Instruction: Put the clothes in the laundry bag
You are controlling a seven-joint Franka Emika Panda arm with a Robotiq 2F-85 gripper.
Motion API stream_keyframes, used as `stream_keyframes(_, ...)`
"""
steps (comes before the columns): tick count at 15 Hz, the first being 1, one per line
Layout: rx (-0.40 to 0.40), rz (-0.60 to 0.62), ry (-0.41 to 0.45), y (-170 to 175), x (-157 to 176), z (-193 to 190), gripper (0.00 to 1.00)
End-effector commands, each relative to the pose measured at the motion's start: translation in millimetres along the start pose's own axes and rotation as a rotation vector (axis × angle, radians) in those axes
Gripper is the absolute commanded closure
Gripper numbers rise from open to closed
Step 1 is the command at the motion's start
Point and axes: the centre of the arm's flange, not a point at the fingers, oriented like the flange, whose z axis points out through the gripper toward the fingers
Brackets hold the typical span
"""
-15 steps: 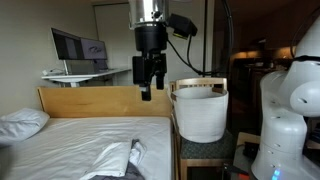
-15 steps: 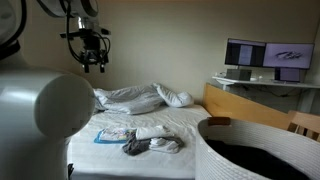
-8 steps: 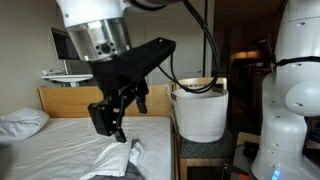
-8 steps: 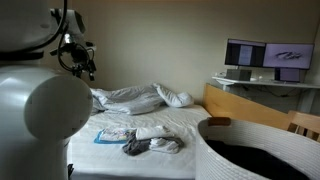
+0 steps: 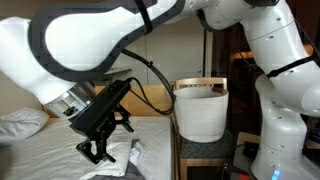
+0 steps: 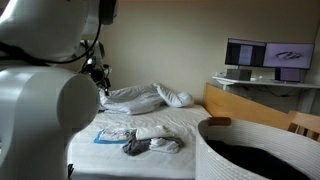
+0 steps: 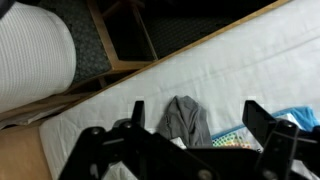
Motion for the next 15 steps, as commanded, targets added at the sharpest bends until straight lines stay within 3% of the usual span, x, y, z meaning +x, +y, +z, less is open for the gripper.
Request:
stream_keyframes(1, -0.006, 0.000, -0.017, -8, 8, 6, 0.00)
stream_keyframes(5, -0.006, -0.002, -0.028, -16, 14, 6, 0.00)
stream_keyframes(8, 0.029, 0.014, 0.012, -27, 23, -17, 0.00)
stream_keyframes(12, 0.105, 0.092, 0.112, -42, 58, -9, 0.00)
stream_keyframes(15, 0.131, 0.200, 0.186, -47, 100, 17, 0.00)
